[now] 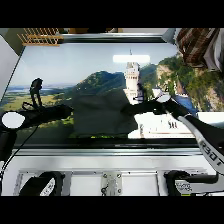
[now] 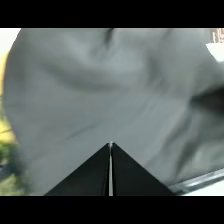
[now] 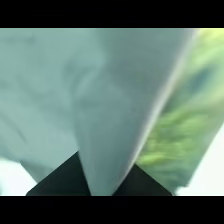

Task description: Fold the clothes and pants, and hang the long-sleeved shirts on hangers.

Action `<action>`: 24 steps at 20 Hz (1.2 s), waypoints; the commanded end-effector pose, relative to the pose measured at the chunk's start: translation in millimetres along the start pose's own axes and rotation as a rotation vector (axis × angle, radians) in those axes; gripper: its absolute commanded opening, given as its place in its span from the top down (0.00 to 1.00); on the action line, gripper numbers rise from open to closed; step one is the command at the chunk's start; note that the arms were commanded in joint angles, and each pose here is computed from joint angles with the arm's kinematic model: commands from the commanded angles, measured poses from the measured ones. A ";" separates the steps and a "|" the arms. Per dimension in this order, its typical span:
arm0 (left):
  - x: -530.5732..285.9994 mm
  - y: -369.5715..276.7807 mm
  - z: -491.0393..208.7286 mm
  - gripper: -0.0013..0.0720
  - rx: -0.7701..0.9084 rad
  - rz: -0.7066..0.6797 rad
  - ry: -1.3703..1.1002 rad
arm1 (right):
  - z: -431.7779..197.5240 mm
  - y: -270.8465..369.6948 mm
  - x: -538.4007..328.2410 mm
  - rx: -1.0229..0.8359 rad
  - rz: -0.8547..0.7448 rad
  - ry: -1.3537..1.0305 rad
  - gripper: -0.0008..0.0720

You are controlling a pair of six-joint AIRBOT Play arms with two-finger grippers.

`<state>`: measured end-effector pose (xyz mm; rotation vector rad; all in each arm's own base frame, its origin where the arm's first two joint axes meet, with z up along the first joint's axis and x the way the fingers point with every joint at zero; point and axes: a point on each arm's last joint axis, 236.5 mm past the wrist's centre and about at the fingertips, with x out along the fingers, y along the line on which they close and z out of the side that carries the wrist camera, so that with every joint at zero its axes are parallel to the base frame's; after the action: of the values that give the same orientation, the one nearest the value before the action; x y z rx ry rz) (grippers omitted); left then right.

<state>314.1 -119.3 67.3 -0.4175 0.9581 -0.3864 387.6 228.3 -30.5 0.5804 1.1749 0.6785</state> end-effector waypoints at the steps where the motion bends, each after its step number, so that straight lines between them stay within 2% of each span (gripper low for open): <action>1: 19.1 -13.5 -12.0 0.96 0.006 -0.038 0.059 | 67.3 -74.2 -132.0 -0.008 -0.347 -0.222 0.97; 4: 40.6 -28.6 -26.6 0.96 0.042 -0.062 0.114 | 93.7 -134.4 -271.8 0.118 -0.531 -0.506 0.96; 7: 58.7 -43.3 -45.4 0.96 0.078 -0.084 0.178 | 64.3 -198.7 -378.9 0.330 -0.648 -0.690 0.97; 10: 66.2 -55.0 -60.6 0.96 0.109 -0.102 0.223 | 20.3 -243.6 -438.3 0.511 -0.708 -0.779 0.97; 13: 65.3 -62.2 -61.9 0.96 0.127 -0.114 0.224 | -7.3 -265.3 -450.4 0.600 -0.720 -0.784 0.97; 18: 54.7 -79.0 -32.4 0.96 0.165 -0.133 0.157 | -44.3 -282.3 -443.1 0.626 -0.818 -0.631 0.96; 22: 45.3 -87.8 -10.0 0.96 0.195 -0.137 0.105 | -78.9 -282.3 -430.6 0.725 -0.838 -0.497 0.95; 23: 44.2 -88.2 -7.4 0.96 0.202 -0.134 0.100 | -83.7 -278.3 -424.6 0.738 -0.818 -0.466 0.86; 24: 44.0 -88.4 -6.5 0.96 0.203 -0.134 0.097 | -88.8 -273.6 -418.3 0.751 -0.798 -0.433 0.55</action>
<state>314.3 -218.6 68.9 -0.2959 1.0026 -0.6247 273.5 -274.4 20.1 0.7183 0.9841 -0.5805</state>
